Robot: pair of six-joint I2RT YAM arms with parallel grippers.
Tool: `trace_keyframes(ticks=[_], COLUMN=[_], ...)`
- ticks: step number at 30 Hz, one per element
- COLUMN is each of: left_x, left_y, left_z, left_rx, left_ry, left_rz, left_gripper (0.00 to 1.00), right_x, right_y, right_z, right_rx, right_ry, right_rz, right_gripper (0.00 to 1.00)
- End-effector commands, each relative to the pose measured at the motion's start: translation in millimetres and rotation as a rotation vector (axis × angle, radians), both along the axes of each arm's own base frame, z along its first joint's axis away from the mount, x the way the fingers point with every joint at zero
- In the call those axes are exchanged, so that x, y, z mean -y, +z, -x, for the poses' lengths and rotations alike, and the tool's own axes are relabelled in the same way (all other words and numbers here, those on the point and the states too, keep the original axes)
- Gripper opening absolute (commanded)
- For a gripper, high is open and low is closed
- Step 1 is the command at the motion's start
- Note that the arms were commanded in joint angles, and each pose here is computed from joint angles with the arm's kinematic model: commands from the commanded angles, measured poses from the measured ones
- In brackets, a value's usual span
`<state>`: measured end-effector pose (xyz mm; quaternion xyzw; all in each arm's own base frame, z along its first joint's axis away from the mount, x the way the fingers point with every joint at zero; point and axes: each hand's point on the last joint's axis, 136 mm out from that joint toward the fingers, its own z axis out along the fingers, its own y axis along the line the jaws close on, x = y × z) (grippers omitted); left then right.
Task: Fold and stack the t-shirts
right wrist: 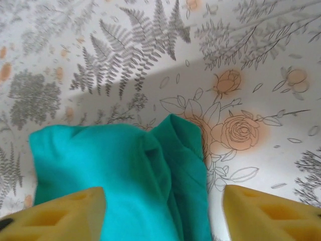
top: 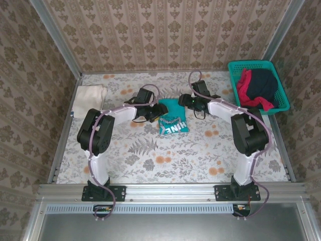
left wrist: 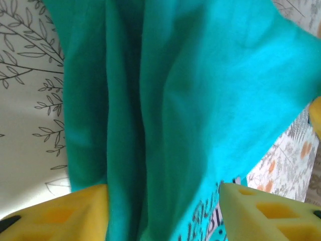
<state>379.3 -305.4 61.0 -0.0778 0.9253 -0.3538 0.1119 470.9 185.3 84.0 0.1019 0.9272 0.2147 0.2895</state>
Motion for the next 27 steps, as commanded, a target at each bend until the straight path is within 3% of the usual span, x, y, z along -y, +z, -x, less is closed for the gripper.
trace_keyframes(ticks=[1,7,11,18,27], left_x=[6,3,-1,-13,-34], left_y=[1,2,13,29,8], left_z=[3,3,3,12,25], left_rx=[-0.012,-0.004,0.051,0.127,0.104], left_ry=[-0.027,-0.039,-0.057,-0.033,0.034], left_rz=[-0.006,-0.029,-0.057,-0.080,-0.137], left_gripper=[0.42,0.02,0.00,0.00,0.00], right_x=[-15,-36,-43,-49,-67], right_y=[-6,-13,16,50,34], right_z=[-10,-27,-27,-9,-6], right_rx=[-0.023,-0.015,0.149,0.313,0.289], right_ry=[0.035,0.140,0.223,0.330,0.392], right_rz=[-0.056,-0.153,-0.163,-0.115,-0.099], right_gripper=[0.53,0.24,0.00,0.00,0.00])
